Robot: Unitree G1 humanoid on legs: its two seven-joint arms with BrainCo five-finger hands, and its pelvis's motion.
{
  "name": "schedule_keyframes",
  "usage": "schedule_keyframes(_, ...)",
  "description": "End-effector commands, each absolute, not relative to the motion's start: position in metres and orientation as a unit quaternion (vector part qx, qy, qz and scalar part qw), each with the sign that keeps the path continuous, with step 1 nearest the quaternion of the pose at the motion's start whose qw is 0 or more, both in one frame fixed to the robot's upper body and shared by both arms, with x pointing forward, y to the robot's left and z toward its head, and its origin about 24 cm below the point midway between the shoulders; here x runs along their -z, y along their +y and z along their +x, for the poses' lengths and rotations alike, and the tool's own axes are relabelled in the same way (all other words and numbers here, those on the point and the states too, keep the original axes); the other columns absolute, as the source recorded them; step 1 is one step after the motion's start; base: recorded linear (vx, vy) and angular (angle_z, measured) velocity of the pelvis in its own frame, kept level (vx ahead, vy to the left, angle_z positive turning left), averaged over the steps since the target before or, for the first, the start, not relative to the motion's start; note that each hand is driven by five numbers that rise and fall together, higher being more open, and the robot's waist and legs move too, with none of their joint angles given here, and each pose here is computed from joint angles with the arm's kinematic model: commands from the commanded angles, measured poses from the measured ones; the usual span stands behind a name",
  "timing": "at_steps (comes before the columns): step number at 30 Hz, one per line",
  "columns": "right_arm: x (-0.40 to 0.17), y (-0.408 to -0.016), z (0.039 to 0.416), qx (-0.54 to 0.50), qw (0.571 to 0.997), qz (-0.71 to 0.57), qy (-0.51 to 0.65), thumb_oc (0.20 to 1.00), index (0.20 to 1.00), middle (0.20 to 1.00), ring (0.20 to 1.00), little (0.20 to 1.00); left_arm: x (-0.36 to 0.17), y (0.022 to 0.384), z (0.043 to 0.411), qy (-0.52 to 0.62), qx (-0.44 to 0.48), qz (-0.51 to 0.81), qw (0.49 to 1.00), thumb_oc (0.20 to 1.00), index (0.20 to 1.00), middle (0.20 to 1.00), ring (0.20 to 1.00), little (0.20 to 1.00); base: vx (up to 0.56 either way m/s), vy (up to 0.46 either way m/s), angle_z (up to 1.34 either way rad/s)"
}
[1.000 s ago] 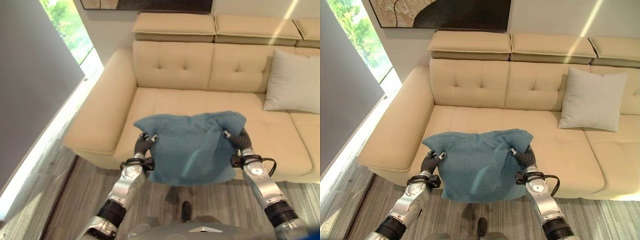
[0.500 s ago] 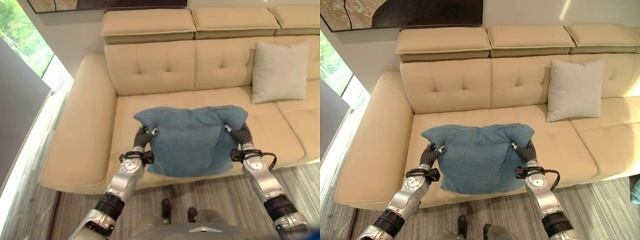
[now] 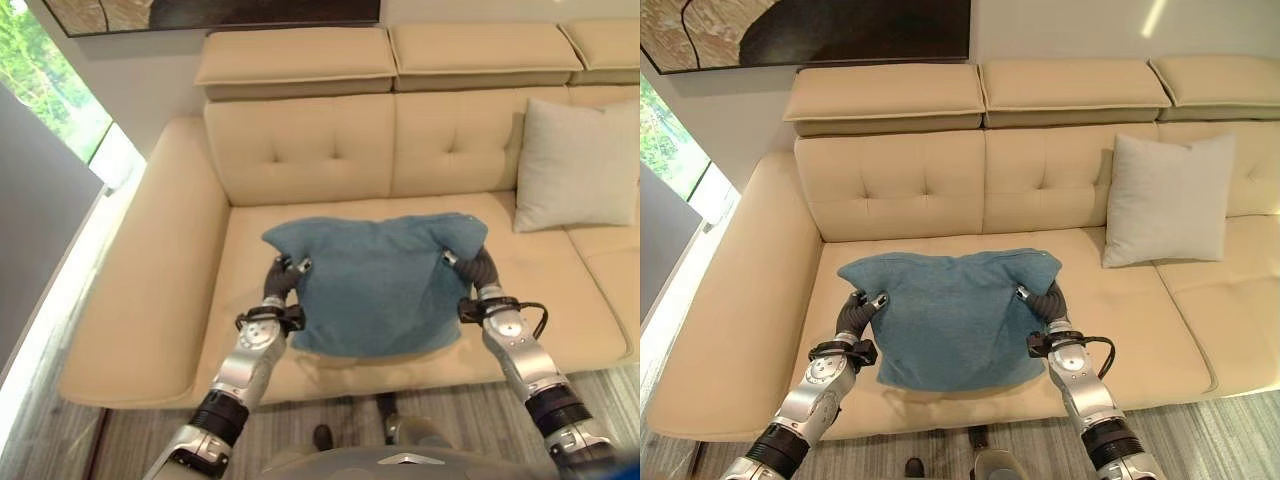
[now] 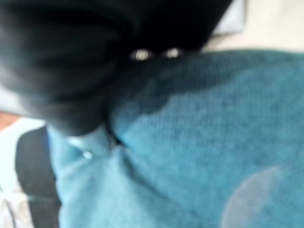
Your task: Pick up all the scattered cushions and arrange them neatly on the sofa.
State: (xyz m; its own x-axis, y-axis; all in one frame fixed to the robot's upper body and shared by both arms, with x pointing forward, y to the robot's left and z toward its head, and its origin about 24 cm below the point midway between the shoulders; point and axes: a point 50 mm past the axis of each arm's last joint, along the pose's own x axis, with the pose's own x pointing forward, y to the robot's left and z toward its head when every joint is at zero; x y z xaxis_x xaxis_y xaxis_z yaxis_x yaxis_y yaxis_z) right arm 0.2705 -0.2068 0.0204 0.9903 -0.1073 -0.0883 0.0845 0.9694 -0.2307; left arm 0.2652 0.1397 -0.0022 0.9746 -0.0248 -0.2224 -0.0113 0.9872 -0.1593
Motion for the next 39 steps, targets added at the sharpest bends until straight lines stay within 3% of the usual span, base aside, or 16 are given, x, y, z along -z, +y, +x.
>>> schedule_keyframes(1, -0.071, -0.202, 0.286, 0.048, 0.993, -0.077, -0.078, 0.2, 0.2, 0.2, 0.2, 0.2, -0.038, 0.119, 0.287, 0.017, 0.059, -0.104, 0.993, 0.2, 0.2, 0.2, 0.2, 0.2, -0.01, -0.187, 0.85)
schedule_keyframes(23, -0.071, -0.196, 0.298, 0.054, 0.993, -0.08, -0.067, 0.2, 0.2, 0.2, 0.2, 0.2, -0.064, 0.135, 0.299, -0.033, 0.036, -0.063, 0.997, 0.2, 0.2, 0.2, 0.2, 0.2, 0.09, 0.047, -0.09)
schedule_keyframes(35, -0.154, -0.168, 0.348, 0.026, 0.975, -0.121, -0.187, 0.2, 0.2, 0.2, 0.2, 0.2, -0.147, 0.122, 0.344, -0.161, 0.027, -0.044, 0.986, 0.2, 0.2, 0.2, 0.2, 0.2, -0.01, -0.016, -0.05)
schedule_keyframes(39, -0.209, -0.158, 0.37, 0.028, 0.957, -0.146, -0.247, 0.2, 0.2, 0.2, 0.2, 0.2, -0.196, 0.117, 0.368, -0.218, 0.013, -0.021, 0.976, 0.2, 0.2, 0.2, 0.2, 0.2, -0.15, -0.044, -0.06)
